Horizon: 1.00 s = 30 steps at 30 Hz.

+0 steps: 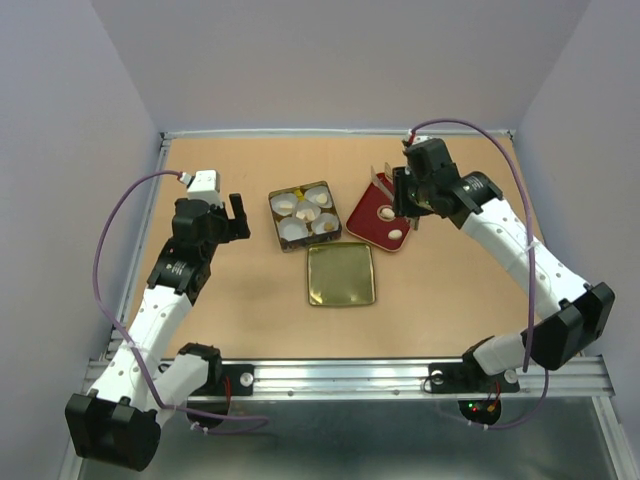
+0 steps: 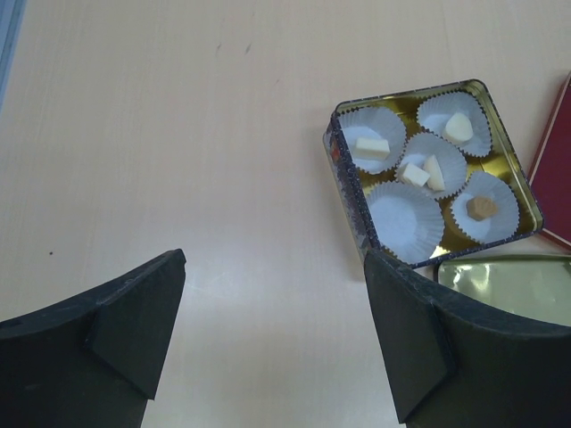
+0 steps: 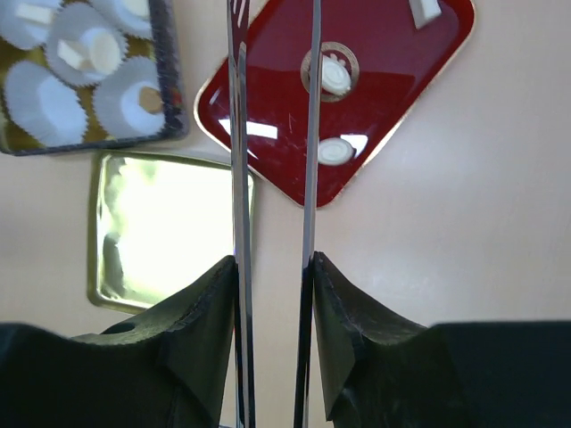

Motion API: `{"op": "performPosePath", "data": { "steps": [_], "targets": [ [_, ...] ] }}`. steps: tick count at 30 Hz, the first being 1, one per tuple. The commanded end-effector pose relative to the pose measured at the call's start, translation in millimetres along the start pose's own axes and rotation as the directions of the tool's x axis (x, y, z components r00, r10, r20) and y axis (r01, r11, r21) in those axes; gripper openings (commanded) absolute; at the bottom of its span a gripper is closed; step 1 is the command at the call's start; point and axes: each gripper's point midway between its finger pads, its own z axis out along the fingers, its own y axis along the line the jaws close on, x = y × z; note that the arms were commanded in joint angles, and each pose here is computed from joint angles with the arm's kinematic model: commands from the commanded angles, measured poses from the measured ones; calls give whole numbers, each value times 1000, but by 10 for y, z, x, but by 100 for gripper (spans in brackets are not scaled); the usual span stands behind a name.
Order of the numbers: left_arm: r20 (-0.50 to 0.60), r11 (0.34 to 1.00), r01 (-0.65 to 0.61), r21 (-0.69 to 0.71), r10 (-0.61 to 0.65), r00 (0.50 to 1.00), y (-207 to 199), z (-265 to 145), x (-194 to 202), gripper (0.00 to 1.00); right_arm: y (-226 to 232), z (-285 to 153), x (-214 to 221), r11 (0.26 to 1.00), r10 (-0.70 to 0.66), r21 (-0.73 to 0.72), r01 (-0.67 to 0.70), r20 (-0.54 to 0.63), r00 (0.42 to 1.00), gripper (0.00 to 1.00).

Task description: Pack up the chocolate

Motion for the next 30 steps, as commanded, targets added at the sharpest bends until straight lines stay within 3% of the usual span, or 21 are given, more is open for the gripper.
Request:
{"op": "performPosePath", "data": {
  "steps": [1,12,30],
  "targets": [
    [39,1000,14,26,-15,999,-60,-8,-121,93,-221,39,159,998,-29,53,30,-23,999,43],
    [39,1000,19,8,-19,999,-10,-97,-102,93,-538,257,419,994,-73,73,80,-95,993,43],
    [42,1000,28,-15,-27,999,39,-158,-105,93,-573,564,600,991,-125,23,129,-145,982,44]
  ]
}}
